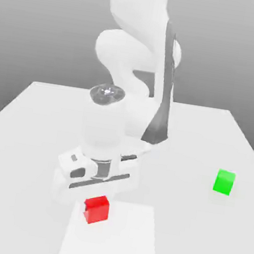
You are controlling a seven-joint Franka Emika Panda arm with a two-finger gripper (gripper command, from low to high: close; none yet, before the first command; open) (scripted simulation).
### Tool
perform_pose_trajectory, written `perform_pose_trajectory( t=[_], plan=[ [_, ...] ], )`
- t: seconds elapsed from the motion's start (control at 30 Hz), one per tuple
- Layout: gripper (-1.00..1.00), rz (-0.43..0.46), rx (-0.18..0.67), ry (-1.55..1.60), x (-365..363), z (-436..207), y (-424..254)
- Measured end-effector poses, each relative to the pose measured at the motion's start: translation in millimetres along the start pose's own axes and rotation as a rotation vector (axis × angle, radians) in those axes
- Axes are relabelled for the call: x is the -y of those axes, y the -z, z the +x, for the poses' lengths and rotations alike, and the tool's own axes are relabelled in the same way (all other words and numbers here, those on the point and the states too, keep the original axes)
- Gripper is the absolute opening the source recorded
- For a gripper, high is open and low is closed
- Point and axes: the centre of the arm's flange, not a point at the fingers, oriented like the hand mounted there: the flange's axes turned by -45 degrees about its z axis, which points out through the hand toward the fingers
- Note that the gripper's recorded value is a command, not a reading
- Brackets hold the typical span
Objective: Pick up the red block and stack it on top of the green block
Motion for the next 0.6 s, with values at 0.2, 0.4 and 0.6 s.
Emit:
perform_pose_trajectory(
  t=[0.2,0.4,0.6],
  plan=[
    [-1.00,-0.005,-0.004,0.003,-2.7,3.2,34.3],
    [-1.00,0.003,-0.001,0.052,11.7,7.2,63.5],
    [-1.00,0.019,-0.008,0.551,127.0,55.2,76.1]
  ],
)
